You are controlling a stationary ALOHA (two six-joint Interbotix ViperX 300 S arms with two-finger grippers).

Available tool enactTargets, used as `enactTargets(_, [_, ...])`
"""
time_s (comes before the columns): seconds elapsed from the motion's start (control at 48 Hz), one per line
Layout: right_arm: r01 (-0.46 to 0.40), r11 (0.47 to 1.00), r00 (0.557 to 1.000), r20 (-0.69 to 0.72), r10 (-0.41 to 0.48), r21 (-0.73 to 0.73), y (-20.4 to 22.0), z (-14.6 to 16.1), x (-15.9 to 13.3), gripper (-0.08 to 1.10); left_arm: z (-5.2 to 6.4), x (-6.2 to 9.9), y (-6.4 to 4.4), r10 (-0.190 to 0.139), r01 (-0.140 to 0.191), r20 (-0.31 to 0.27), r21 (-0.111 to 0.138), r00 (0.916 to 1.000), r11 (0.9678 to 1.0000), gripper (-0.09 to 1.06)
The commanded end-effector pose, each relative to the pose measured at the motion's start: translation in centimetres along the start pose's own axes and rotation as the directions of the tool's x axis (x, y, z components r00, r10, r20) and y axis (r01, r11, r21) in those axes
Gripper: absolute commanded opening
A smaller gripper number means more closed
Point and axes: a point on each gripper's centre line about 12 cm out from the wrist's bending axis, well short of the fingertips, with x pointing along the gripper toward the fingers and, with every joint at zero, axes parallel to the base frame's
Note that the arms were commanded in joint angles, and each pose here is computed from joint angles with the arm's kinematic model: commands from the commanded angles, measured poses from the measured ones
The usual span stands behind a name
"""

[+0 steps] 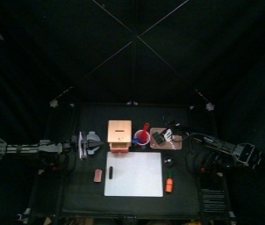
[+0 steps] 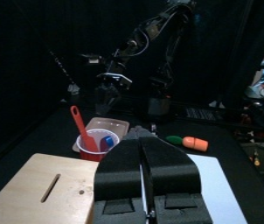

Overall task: Place sushi on board then cut the sushi with the knife then place the pieces on the plate
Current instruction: Place the sushi on the board

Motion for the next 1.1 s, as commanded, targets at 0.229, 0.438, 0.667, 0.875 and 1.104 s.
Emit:
enactTargets(0.229, [-0.106,0.963,0.981,0.134,0.142,-0.248,4.8,0.3,-2.5,0.69,0.9,0.3,0.0,0.002,-0.002,0.031,-0.003,0.9995,1.0000,0.10])
enactTargets(0.438, [-0.134,0.935,0.933,0.277,0.231,-0.327,6.0,1.0,-5.5,0.67,0.7,0.2,0.0,0.003,-0.003,0.025,-0.006,0.9997,1.0000,0.10])
enactTargets(0.667, [-0.147,0.932,0.912,0.319,0.257,-0.330,5.7,0.3,-7.2,0.64,0.8,0.2,0.3,0.014,-0.014,0.029,-0.005,0.9995,0.9999,0.10])
enactTargets(0.875, [-0.155,0.927,0.903,0.333,0.273,-0.341,5.8,0.1,-7.9,0.40,0.8,0.2,0.4,0.019,-0.019,0.027,-0.005,0.9994,0.9998,0.10])
enactTargets(1.104, [-0.149,0.916,0.903,0.326,0.280,-0.373,5.9,-0.3,-7.8,0.22,0.8,0.2,0.4,0.022,-0.022,0.028,-0.005,0.9994,0.9997,0.10])
